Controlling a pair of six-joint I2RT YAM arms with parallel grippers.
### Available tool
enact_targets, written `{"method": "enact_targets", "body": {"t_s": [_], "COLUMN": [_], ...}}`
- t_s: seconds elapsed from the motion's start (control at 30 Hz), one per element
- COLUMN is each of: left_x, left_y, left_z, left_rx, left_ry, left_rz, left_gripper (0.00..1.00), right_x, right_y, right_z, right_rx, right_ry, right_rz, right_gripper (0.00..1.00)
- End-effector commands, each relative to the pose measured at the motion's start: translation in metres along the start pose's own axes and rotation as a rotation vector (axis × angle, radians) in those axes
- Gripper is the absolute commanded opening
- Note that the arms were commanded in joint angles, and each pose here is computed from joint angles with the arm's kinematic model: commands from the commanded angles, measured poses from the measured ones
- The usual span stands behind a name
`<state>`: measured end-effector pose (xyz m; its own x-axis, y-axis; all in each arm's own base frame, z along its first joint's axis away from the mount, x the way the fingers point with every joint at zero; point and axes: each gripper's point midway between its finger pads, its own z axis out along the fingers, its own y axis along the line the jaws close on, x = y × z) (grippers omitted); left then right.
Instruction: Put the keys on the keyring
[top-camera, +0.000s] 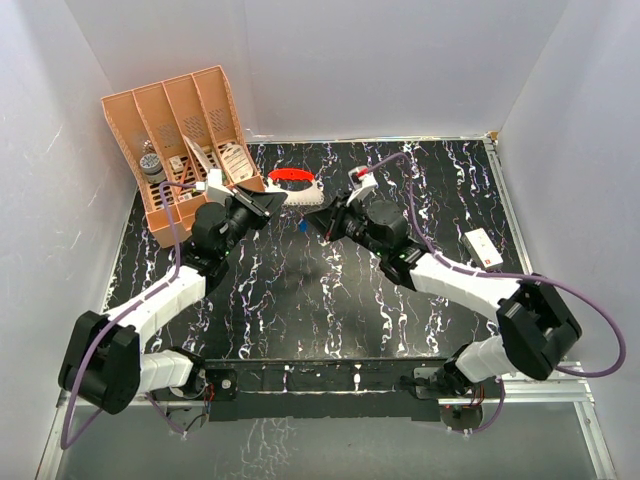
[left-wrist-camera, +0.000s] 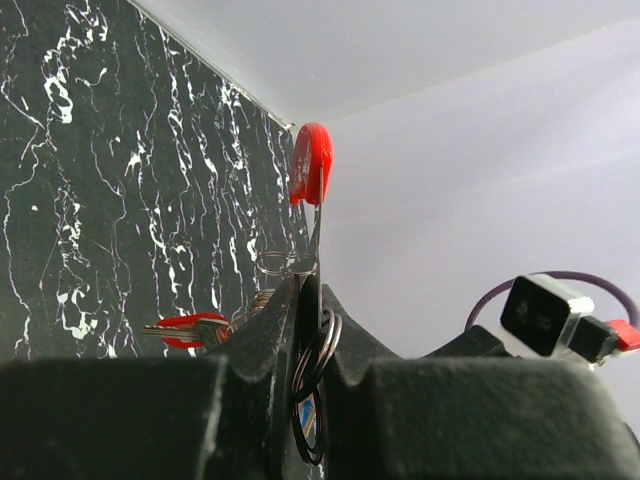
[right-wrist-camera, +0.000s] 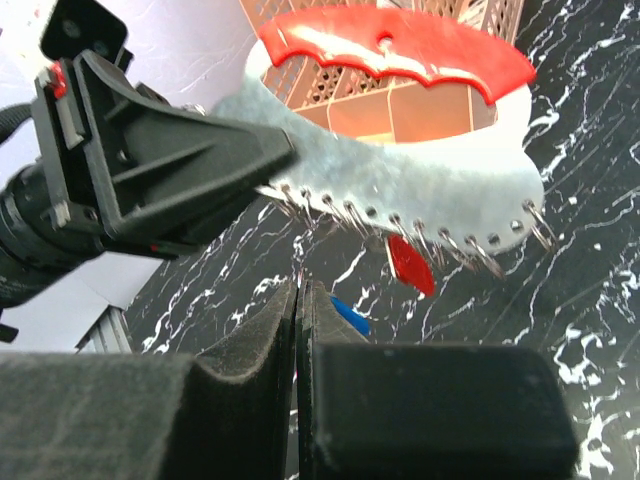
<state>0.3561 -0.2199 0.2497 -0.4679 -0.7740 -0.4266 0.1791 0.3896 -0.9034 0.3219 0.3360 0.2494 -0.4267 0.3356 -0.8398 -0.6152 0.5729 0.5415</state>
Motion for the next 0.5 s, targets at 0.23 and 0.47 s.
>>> {"method": "enact_targets", "body": {"t_s": [0.23, 0.47], "left_x": [-0.022, -0.005], "left_y": [-0.048, -0.049], "left_z": [-0.017, -0.018], "left_rx": [0.088, 0.078], "left_ry": [-0.113, -0.104], "left_rz": [0.045, 0.048], "left_gripper": [0.0, 0.0], "right_x": [-0.018, -0.018], "right_y": [0.017, 0.027], "right_z": [-0.038, -0.048], "right_rx": [-0.044, -0.077], "right_ry": [-0.087, -0.092], "right_rz": [-0.031, -0.03], "right_gripper": [0.0, 0.0]}}
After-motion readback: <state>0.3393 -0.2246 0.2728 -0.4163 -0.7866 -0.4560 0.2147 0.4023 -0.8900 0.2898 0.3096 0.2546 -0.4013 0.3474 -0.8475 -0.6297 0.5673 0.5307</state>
